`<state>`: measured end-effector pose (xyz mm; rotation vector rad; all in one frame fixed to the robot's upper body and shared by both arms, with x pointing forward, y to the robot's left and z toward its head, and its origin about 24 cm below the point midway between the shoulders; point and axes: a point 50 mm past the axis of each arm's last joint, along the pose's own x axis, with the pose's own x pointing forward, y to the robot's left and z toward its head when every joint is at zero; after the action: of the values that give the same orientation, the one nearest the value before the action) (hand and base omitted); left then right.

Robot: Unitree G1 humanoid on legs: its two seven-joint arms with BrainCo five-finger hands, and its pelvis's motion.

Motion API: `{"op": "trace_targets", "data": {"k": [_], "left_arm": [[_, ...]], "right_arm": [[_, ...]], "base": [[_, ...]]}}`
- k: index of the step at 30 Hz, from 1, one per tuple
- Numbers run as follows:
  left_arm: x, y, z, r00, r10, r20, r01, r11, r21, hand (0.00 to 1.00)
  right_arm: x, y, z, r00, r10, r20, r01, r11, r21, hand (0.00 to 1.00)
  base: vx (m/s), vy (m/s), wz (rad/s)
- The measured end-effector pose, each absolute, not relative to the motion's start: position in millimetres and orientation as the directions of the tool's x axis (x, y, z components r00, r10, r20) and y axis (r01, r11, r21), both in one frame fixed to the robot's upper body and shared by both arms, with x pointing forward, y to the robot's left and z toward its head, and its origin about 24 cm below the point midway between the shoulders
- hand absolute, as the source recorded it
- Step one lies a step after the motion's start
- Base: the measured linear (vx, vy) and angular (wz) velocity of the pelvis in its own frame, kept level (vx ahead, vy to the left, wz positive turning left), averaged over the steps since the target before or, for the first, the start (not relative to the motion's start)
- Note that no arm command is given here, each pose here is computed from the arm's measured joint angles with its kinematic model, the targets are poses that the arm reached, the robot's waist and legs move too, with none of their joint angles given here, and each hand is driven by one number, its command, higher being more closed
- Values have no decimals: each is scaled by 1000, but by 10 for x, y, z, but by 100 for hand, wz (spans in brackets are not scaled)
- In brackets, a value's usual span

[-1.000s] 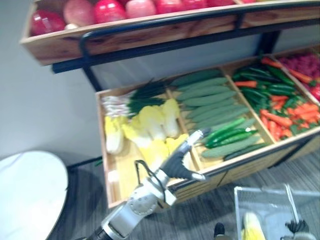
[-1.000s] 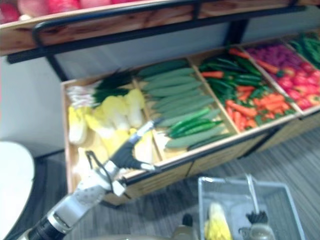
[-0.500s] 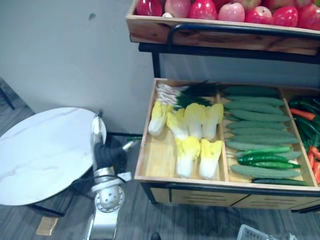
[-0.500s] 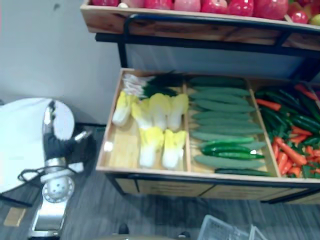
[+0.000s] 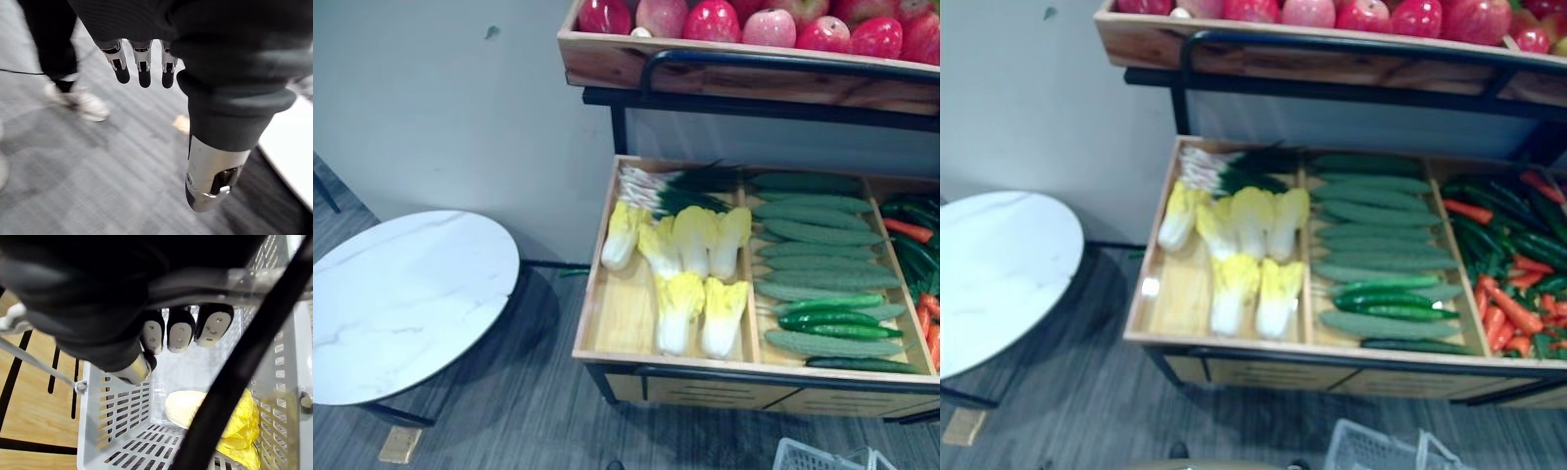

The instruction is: Pick vegetable in the basket

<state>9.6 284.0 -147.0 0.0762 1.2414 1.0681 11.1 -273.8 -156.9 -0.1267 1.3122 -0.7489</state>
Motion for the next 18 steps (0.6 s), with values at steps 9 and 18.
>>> {"op": "trace_targets", "data": {"k": [9,18], "left_arm": [[-46,2456,-1656,-3,489,-872,-458,775,436,0],[94,2253,-1704,115,397,-910,-250,899,361,0]], "right_arm": [[204,-2725,-1570,115,-548,-828,348,803,-483,100],[208,-2670,-1595,121,-520,-846,312,829,-465,100]], "base": [[-18,-17,-15],[20,-18,-17]]}}
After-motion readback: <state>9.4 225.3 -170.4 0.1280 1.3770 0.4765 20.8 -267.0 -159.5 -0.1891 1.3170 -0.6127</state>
